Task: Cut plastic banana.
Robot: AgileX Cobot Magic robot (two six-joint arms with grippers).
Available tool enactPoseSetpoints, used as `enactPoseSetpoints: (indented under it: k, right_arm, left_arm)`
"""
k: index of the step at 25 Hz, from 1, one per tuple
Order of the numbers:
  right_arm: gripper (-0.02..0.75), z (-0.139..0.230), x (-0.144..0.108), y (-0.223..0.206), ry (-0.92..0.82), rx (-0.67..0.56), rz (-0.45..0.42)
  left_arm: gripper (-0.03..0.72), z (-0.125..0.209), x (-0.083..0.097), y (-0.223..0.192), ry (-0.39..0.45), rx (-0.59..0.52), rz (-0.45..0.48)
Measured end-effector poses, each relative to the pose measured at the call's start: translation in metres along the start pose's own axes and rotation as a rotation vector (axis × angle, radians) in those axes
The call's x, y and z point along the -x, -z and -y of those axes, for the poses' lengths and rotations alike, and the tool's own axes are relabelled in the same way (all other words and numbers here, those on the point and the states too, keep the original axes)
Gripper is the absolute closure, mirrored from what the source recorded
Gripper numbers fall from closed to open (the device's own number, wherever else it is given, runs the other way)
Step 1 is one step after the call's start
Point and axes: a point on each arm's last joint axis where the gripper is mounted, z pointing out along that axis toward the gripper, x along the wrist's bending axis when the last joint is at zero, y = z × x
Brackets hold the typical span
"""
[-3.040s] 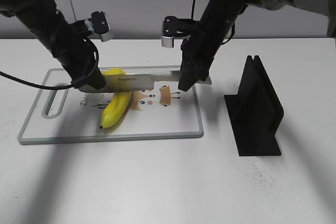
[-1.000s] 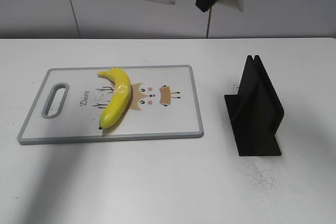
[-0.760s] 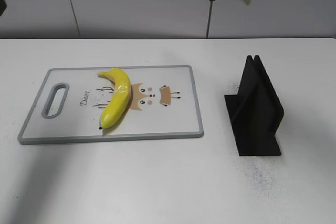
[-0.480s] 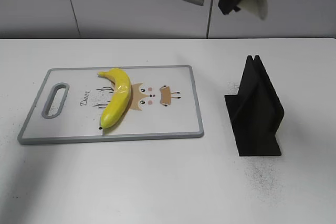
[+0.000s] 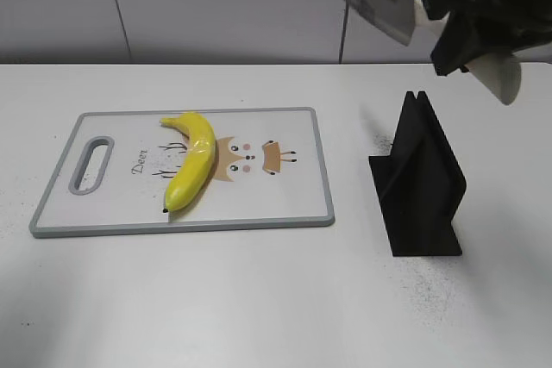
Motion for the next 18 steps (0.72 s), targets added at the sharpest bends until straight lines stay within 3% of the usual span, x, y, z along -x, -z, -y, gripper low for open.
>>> enactPoseSetpoints:
  k: [8,18]
  right_arm:
    - [0.578,0.031,0.015,-0.002,-0.124,0.018,0.090]
    - [0.578,0.050,0.020,-0.024,-0.167,0.008,0.092]
  left_arm:
    - [0.100,0.075,0.010,-0.007,0.000,0.077,-0.015]
    - [0.105,0.146,0.023,0.007,-0.027,0.342,-0.056]
